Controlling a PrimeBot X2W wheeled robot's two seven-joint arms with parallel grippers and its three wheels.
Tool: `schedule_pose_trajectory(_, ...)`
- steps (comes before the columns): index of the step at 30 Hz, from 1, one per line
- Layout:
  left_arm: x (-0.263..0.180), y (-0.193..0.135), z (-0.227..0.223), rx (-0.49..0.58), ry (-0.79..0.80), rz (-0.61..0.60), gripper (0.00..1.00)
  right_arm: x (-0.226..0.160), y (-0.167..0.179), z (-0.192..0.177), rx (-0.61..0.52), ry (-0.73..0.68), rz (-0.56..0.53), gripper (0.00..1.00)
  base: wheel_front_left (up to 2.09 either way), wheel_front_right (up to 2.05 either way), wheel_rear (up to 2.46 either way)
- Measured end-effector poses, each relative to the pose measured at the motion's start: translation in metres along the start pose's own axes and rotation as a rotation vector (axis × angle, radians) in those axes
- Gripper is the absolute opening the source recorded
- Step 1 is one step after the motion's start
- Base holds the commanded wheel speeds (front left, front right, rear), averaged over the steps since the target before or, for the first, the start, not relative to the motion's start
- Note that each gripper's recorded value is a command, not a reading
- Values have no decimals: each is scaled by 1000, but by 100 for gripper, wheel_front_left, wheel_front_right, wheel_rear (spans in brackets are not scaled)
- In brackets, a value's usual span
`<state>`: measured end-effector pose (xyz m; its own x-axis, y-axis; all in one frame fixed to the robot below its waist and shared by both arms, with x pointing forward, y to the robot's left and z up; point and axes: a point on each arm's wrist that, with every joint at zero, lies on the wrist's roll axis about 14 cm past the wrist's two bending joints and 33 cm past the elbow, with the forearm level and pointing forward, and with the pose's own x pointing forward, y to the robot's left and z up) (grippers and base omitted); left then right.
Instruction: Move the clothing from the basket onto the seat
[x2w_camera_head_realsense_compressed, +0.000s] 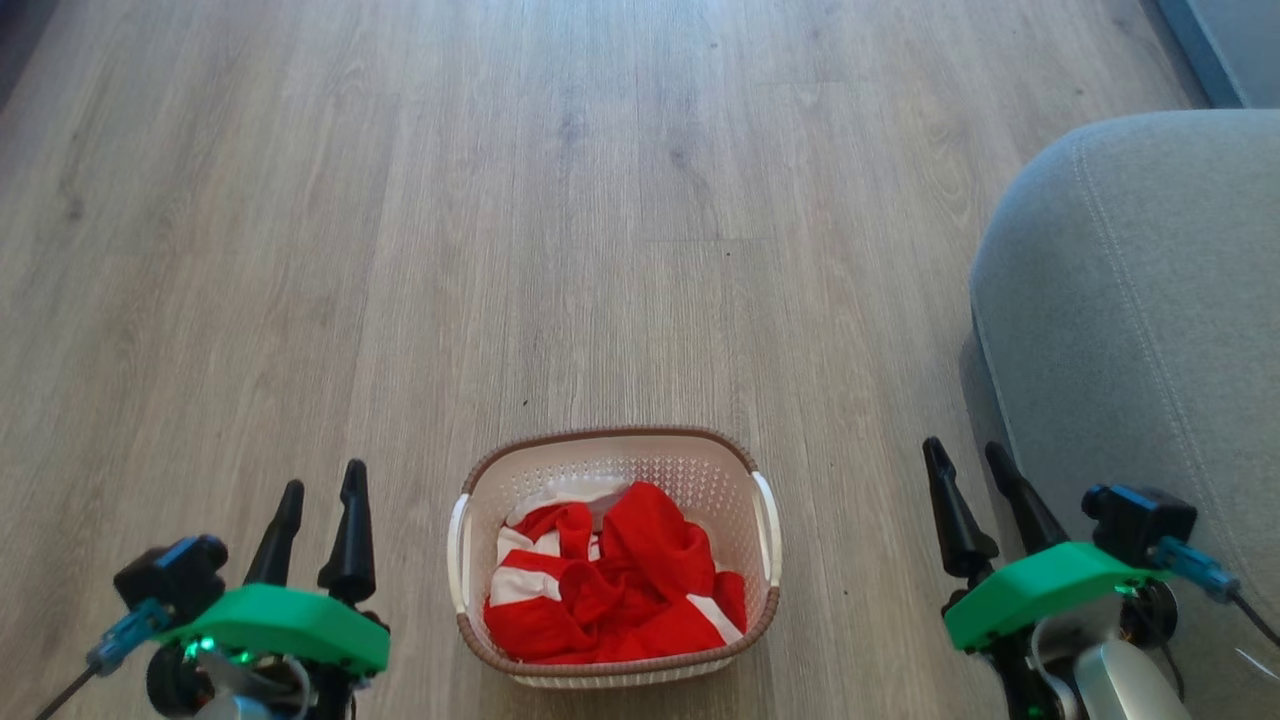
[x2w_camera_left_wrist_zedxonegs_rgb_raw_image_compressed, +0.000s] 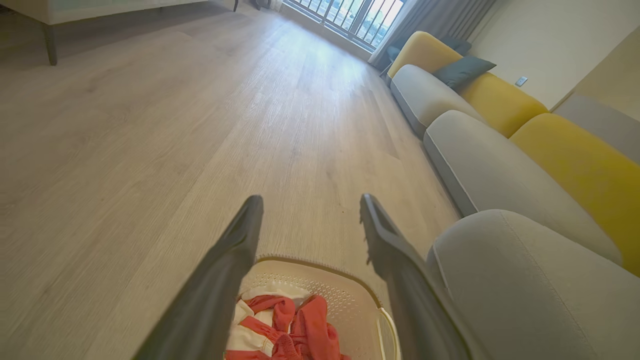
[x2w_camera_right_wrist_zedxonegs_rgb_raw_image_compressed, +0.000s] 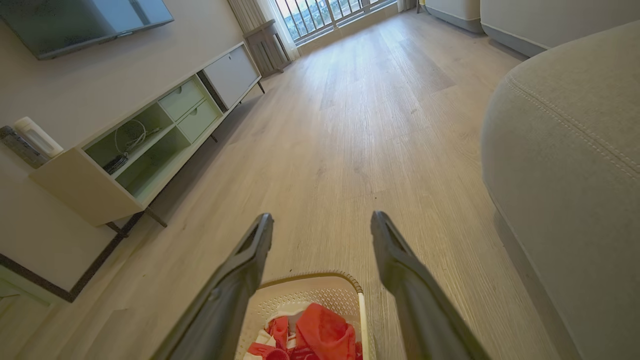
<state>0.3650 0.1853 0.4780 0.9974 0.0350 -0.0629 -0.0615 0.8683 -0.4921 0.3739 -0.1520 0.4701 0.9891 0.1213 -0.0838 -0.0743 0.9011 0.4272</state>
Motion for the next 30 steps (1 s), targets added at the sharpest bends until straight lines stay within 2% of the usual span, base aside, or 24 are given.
schedule_pose_trajectory(20,-2,-8,6,251,-46,-43,100,0,10,-7,-181,-2,51,100,0,0,0)
schedule_pose_trajectory(30,-2,-12,10,343,-71,-64,100,3,19,-5,-294,-20,95,100,0,0,0)
